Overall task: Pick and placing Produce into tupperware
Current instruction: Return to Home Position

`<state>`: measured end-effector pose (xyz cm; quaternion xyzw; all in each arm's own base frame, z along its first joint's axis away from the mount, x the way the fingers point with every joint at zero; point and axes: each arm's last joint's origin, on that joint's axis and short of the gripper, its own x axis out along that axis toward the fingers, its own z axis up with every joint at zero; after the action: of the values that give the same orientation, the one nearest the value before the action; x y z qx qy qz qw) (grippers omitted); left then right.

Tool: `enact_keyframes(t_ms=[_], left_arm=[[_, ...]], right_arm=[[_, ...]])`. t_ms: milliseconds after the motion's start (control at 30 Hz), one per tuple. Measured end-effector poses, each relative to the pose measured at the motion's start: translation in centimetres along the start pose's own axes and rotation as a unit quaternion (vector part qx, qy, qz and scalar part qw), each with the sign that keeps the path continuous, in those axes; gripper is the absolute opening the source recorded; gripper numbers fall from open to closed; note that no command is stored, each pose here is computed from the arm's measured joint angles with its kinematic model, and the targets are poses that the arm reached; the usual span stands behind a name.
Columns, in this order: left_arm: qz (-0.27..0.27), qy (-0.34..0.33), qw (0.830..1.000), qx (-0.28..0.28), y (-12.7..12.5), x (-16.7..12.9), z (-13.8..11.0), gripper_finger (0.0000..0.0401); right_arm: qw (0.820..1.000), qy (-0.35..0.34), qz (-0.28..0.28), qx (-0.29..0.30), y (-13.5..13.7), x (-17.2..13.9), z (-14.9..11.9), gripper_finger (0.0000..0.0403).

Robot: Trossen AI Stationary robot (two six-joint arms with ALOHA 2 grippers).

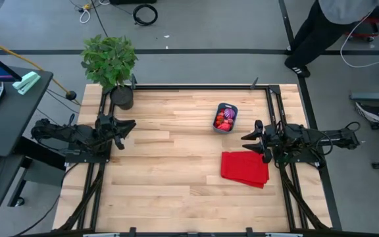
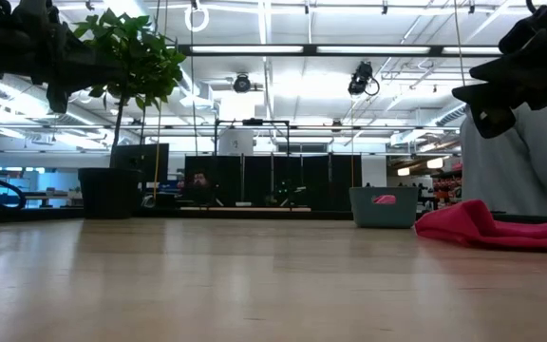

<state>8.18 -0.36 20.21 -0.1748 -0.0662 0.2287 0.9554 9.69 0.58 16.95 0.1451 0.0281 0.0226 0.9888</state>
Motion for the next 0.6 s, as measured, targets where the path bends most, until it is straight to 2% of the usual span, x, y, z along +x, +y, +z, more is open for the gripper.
enact_keyframes(t_ms=[267, 600], left_arm=[[0.0, 0.0, 1.0, 0.0, 0.0, 0.0, 0.0, 0.008], [0.0, 0.0, 1.0, 0.0, 0.0, 0.0, -0.01, 0.0091]], right_arm=[[1.0, 0.0, 0.0, 0.0, 0.0, 0.01, -0.01, 0.018], [1.0, 0.001, 0.0, 0.0, -0.01, 0.01, -0.02, 0.018]])
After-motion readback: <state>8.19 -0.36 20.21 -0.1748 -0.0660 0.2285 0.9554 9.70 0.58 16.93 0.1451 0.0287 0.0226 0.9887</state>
